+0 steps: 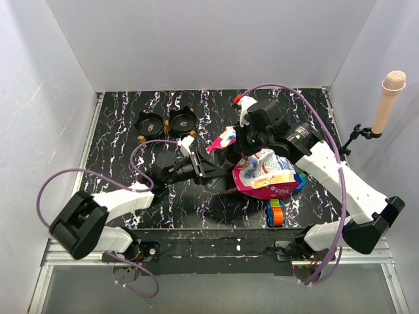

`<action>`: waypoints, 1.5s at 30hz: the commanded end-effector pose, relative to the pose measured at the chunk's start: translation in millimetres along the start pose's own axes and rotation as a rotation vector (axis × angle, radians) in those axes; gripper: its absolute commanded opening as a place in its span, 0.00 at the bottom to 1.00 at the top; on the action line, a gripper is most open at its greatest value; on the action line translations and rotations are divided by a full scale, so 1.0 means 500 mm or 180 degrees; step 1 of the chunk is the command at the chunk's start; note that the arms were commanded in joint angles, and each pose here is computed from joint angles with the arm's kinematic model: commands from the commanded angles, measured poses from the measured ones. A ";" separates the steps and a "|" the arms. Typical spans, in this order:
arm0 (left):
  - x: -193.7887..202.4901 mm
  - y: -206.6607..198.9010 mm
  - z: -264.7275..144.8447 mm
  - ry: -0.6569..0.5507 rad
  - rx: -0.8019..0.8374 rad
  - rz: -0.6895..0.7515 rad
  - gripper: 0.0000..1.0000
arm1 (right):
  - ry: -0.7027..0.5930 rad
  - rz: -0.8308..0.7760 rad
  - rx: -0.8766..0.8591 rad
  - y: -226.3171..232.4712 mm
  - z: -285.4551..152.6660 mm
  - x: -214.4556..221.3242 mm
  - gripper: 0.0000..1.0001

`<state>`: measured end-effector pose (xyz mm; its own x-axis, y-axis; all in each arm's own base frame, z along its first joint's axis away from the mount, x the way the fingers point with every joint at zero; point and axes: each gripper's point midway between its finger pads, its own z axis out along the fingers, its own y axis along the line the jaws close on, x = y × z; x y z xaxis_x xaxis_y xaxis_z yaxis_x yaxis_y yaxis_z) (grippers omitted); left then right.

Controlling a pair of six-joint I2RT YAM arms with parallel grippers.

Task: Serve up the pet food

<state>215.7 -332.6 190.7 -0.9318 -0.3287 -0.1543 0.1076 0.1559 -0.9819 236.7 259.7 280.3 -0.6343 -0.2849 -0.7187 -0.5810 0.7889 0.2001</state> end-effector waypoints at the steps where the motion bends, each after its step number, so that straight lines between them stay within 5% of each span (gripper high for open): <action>1: -0.027 -0.116 -0.052 -0.0192 0.0365 0.0357 0.00 | -0.0729 -0.0038 -0.0325 0.038 -0.080 -0.102 0.01; 5: 0.003 -0.139 -0.071 0.0054 0.0384 0.0187 0.00 | -0.0786 -0.0032 -0.0145 0.011 -0.082 -0.121 0.01; 16: 0.011 -0.150 -0.093 -0.0004 0.0563 0.0074 0.00 | -0.0845 0.0005 -0.0049 -0.009 -0.101 -0.146 0.01; 22: -0.005 -0.093 -0.115 -0.0118 0.0532 -0.0290 0.00 | -0.0846 0.0036 0.0016 -0.024 -0.102 -0.147 0.01; 45: 0.065 -0.175 -0.184 0.0268 0.0599 0.0079 0.00 | -0.0831 0.0211 0.0157 -0.045 -0.111 -0.146 0.01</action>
<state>152.7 -273.9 255.8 -0.9552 -0.2760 -0.1066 0.1063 0.0161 -0.9942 262.5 227.7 300.6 -0.6258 -0.2197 -0.7484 -0.5008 0.8487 0.1697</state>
